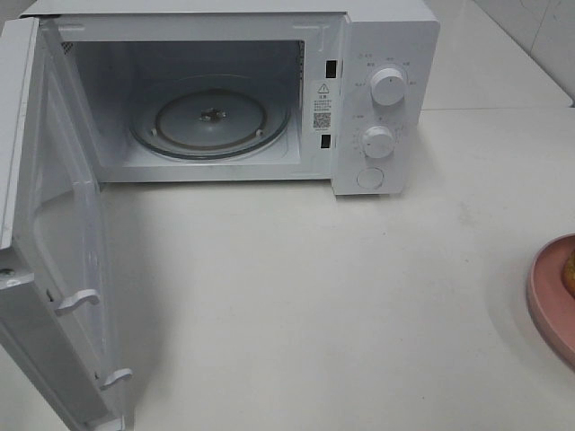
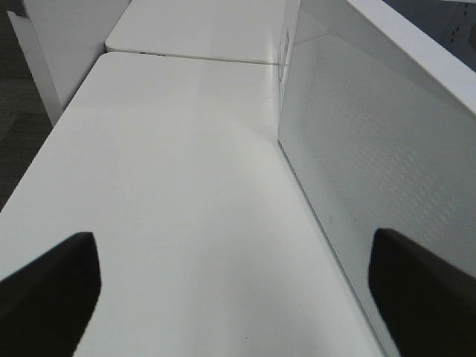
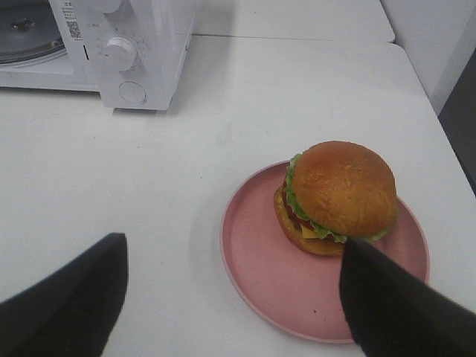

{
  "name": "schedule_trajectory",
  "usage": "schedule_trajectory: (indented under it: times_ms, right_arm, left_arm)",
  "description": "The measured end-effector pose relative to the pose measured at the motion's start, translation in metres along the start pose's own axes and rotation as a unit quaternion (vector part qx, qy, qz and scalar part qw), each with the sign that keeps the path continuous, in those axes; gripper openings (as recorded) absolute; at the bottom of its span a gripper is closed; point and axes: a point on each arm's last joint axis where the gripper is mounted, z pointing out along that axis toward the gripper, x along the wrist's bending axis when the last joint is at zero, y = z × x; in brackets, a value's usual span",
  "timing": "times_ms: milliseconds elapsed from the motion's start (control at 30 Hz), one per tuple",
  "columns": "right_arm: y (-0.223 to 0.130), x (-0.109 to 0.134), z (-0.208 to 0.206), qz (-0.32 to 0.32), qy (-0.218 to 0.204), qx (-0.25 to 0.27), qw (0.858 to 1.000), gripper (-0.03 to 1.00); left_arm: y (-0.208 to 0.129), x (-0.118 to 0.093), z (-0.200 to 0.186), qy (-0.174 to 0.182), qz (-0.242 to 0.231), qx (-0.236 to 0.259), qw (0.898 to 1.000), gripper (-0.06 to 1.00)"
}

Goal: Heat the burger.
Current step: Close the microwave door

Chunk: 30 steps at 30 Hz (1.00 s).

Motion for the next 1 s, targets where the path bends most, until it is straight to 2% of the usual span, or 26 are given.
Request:
schedule_trajectory:
  times_ms: [33,67,100,133,167,200,233,267,333,367,433,533,600,633,700,833,900,1000]
  right_arm:
    - [0.0,0.0,0.0,0.0,0.0,0.0,1.0,0.76]
    - [0.0,0.0,0.0,0.0,0.0,0.0,1.0,0.76]
    - [0.0,0.0,0.0,0.0,0.0,0.0,1.0,0.76]
    - [0.0,0.0,0.0,0.0,0.0,0.0,1.0,0.76]
    - [0.0,0.0,0.0,0.0,0.0,0.0,1.0,0.76]
    - [0.0,0.0,0.0,0.0,0.0,0.0,1.0,0.76]
    - [0.0,0.0,0.0,0.0,0.0,0.0,1.0,0.76]
    - [0.0,0.0,0.0,0.0,0.0,0.0,1.0,0.76]
    - [0.0,0.0,0.0,0.0,0.0,0.0,1.0,0.76]
    - [0.0,0.0,0.0,0.0,0.0,0.0,1.0,0.76]
    - [0.0,0.0,0.0,0.0,0.0,0.0,1.0,0.76]
    - [0.0,0.0,0.0,0.0,0.0,0.0,1.0,0.76]
    - [0.0,0.0,0.0,0.0,0.0,0.0,1.0,0.76]
    - [0.0,0.0,0.0,0.0,0.0,0.0,1.0,0.76]
    - [0.0,0.0,0.0,0.0,0.0,0.0,1.0,0.76]
    - [0.0,0.0,0.0,0.0,0.0,0.0,1.0,0.76]
    - [0.0,0.0,0.0,0.0,0.0,0.0,1.0,0.76]
    - [0.0,0.0,0.0,0.0,0.0,0.0,1.0,0.76]
  left_arm:
    - [0.003,0.0,0.003,0.0,0.0,0.0,1.0,0.81]
    - [0.003,0.0,0.003,0.0,0.0,0.0,1.0,0.81]
    - [0.008,0.0,0.008,0.001,0.0,-0.001,1.0,0.68]
    - [0.01,0.0,0.011,0.001,0.0,0.001,1.0,0.6]
    - [0.01,0.0,0.011,0.001,0.0,0.001,1.0,0.6]
    - [0.013,0.0,0.016,0.001,0.0,0.01,1.0,0.45]
    - [0.016,0.0,0.023,0.002,0.0,0.023,1.0,0.39]
    - [0.016,0.0,0.023,0.002,0.0,0.023,1.0,0.39]
    - [0.02,0.0,0.034,0.003,0.0,0.034,0.999,0.11]
    - [0.02,0.0,0.034,0.003,0.0,0.034,0.999,0.11]
    - [0.021,0.001,0.048,0.003,0.0,0.031,1.0,0.0]
    - [0.021,0.001,0.052,0.003,0.0,0.027,1.0,0.0]
    - [0.02,0.001,0.066,0.003,0.0,-0.006,1.0,0.0]
    - [0.02,0.001,0.066,0.003,0.0,-0.006,1.0,0.0]
    - [0.013,0.002,0.082,0.003,-0.001,-0.046,0.999,0.0]
    - [0.006,0.002,0.095,0.003,-0.001,-0.073,0.997,0.0]
    - [-0.002,0.003,0.105,0.003,-0.001,-0.112,0.994,0.0]
    - [-0.013,0.003,0.115,0.003,-0.001,-0.14,0.99,0.0]
